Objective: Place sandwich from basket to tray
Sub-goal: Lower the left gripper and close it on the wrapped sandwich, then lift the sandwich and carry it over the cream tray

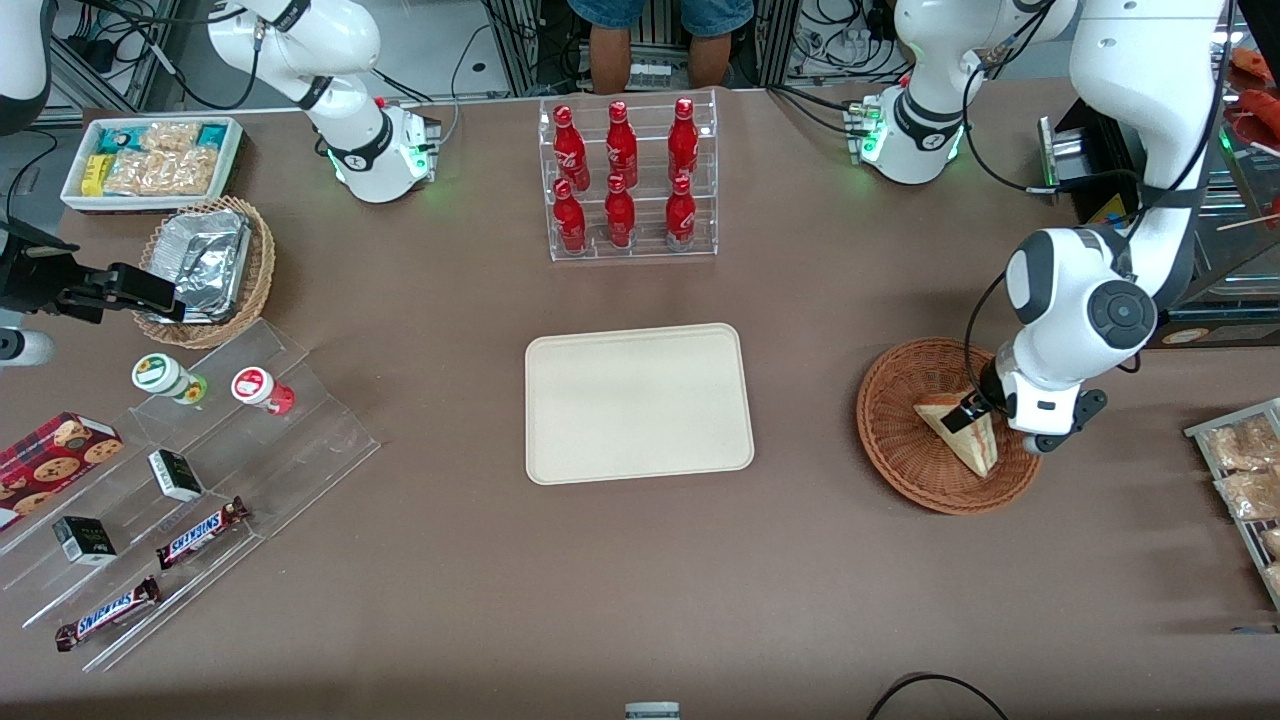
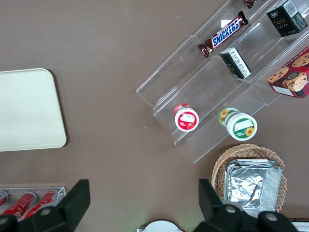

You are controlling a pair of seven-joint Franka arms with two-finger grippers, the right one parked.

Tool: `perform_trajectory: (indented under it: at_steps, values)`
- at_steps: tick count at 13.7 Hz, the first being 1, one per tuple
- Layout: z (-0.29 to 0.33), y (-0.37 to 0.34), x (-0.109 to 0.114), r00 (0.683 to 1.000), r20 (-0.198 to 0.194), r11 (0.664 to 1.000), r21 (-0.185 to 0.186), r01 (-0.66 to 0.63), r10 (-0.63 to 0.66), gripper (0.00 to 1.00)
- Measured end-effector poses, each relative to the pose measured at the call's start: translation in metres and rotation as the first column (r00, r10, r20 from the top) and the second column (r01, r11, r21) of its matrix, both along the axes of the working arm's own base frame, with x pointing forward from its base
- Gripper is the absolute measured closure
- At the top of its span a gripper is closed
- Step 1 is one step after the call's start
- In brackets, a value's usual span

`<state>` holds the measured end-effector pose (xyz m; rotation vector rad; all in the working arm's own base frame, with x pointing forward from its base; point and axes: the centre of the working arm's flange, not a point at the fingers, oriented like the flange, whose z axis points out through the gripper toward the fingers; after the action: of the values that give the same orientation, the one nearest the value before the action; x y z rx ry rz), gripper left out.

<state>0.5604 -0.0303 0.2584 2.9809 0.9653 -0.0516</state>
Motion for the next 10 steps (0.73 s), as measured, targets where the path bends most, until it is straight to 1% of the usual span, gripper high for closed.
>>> perform_trajectory:
  at_steps: [2, 3, 5, 7, 8, 10]
  values:
    - [-0.012, 0.0, 0.0, 1.0, -0.004, 1.0, 0.0, -0.008, 0.008, 0.01]
    - [-0.015, 0.0, 0.0, 1.0, -0.007, 1.0, 0.0, -0.023, 0.023, 0.05]
    - [-0.013, 0.0, 0.001, 0.999, -0.002, 0.999, 0.0, -0.044, 0.044, 0.3]
    - [-0.001, -0.001, 0.004, 0.999, 0.008, 0.999, 0.0, -0.044, 0.044, 0.52]
    - [0.01, -0.002, 0.006, 0.999, 0.005, 0.999, 0.0, -0.041, 0.041, 0.61]
    - [0.036, -0.009, 0.012, 1.0, -0.013, 1.0, 0.001, -0.029, 0.029, 0.69]
